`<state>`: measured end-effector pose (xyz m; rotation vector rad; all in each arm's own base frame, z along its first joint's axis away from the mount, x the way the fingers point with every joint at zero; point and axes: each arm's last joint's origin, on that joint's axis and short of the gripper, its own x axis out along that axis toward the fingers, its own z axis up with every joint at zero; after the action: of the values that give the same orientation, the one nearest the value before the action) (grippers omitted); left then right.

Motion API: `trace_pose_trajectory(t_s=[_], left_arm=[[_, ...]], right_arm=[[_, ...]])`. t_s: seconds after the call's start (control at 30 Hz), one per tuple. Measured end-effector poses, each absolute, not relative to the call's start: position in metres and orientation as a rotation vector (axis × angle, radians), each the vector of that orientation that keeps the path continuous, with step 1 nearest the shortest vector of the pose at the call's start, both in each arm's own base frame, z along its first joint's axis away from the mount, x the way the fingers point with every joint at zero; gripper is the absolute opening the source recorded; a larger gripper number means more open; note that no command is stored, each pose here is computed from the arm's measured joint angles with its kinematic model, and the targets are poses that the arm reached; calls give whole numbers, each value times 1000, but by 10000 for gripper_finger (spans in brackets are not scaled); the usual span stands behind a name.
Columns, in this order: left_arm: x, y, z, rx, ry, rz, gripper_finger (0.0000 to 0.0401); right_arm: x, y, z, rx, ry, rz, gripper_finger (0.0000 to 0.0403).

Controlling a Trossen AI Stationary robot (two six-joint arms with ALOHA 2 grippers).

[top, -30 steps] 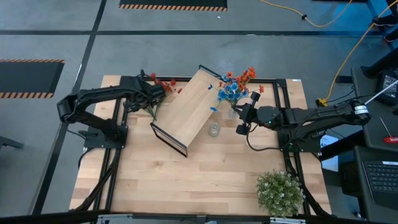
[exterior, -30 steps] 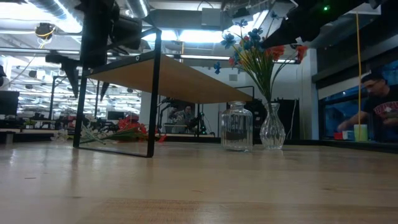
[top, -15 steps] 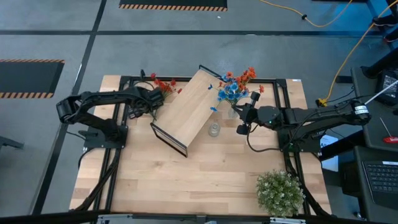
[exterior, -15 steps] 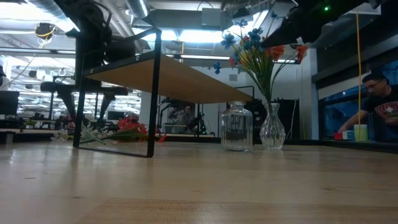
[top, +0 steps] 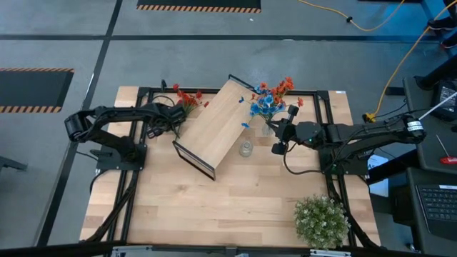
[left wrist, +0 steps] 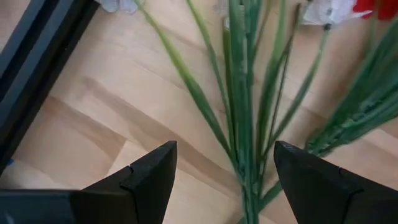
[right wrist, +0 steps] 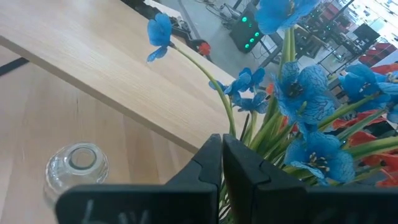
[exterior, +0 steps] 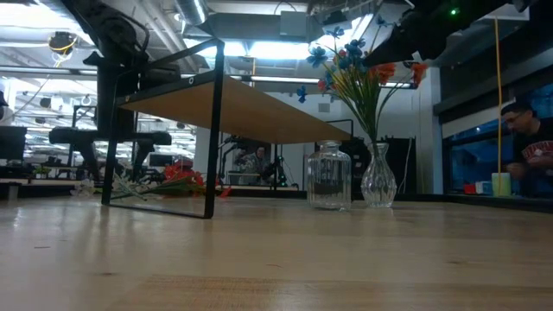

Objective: Pick and place flowers into a vace then onto a shelf
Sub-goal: Put the white flowers into the left transparent vase

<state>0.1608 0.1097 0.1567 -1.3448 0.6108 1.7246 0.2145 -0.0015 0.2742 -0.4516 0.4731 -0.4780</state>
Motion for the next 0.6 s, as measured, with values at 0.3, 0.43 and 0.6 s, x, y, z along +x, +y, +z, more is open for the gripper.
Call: trace_pose_trajectory(t_s=[0.3,0.43,0.6], left_arm=[[161,110,146,-1364,543,1699,260],[161,110,147,-1354,531,1704,260],[160,110,146,-1355,540,1715,260]], right_arm=[[214,-1,274,-454,474,-477,19],[215,-1,274,-455,474,-477,19],[214,-1,274,-455,474,-478,19]])
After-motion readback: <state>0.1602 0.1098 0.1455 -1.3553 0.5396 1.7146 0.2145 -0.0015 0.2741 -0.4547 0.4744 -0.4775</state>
